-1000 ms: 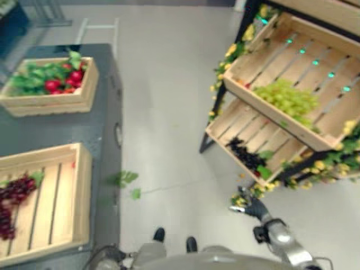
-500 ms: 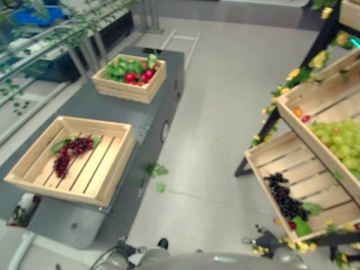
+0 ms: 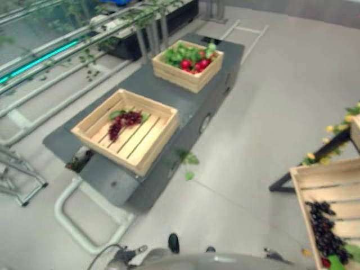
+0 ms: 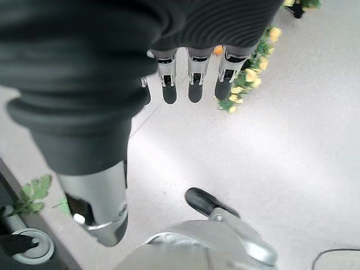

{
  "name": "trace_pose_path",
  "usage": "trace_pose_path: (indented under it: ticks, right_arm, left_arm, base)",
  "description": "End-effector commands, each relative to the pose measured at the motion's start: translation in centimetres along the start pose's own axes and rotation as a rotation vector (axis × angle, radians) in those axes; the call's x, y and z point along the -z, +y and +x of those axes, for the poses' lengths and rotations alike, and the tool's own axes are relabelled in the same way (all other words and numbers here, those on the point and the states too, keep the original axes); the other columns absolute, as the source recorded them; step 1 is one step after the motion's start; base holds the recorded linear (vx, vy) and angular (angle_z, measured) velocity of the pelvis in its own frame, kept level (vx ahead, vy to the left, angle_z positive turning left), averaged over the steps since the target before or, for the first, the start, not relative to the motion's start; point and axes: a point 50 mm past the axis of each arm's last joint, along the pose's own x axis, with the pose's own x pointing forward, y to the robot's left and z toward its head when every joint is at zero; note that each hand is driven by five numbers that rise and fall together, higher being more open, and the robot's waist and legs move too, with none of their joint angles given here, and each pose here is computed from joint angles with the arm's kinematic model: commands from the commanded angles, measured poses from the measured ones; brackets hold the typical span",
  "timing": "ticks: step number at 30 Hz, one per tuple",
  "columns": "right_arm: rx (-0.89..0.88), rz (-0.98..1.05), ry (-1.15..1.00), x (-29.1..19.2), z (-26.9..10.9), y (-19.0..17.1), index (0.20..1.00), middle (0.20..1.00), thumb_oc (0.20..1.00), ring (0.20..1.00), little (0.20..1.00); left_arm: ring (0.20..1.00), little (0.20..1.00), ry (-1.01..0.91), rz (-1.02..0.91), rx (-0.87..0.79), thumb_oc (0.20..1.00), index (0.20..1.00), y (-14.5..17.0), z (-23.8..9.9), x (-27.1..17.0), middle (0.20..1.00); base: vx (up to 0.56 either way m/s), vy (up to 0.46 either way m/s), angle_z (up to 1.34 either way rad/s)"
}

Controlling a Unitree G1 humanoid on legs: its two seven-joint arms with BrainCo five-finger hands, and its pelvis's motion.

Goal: Pick up the fruits from the basket on one side to the basket on the other side

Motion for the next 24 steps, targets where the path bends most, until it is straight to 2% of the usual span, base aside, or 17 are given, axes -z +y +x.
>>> trace_pose_path:
  ticks: [1, 7, 13, 17, 24]
  right_arm:
    - [0.013, 0.041, -0.03, -1.3, 0.2, -0.7, 1.0, 1.0, 1.0, 1.0, 1.0]
    - [-0.047, 0.092, -0.071, -2.4, 0.1, 1.5, 1.0, 1.0, 1.0, 1.0, 1.0]
    - [-0.048, 0.076, -0.05, -1.6, 0.0, 1.7, 1.0, 1.0, 1.0, 1.0, 1.0]
    - [-0.048, -0.005, 0.014, -0.3, 0.0, 1.5, 1.0, 1.0, 1.0, 1.0, 1.0]
    - [-0.056, -0.034, 0.035, 0.0, 0.1, 1.1, 1.0, 1.0, 1.0, 1.0, 1.0]
  left_arm:
    - [1.0, 1.0, 0.018, -0.092, 0.049, 1.0, 1.0, -1.5, -0.1, 0.3, 1.0]
    - [1.0, 1.0, -0.031, -0.009, 0.026, 1.0, 1.0, 0.4, 0.2, -1.2, 1.0]
    - [1.0, 1.0, -0.06, 0.075, 0.048, 1.0, 1.0, 0.5, 0.2, -2.1, 1.0]
    - [1.0, 1.0, -0.017, 0.06, 0.037, 1.0, 1.0, 0.8, 0.2, -1.1, 1.0]
    - [1.0, 1.0, 0.062, 0.03, 0.07, 1.0, 1.0, 0.2, -0.1, 1.2, 1.0]
  base:
    - [0.11, 0.116, 0.28]
    - [0.03, 0.053, 0.18]
    - [0.07, -0.036, 1.04]
    - [0.13, -0.058, 0.47]
    - [0.11, -0.074, 0.09]
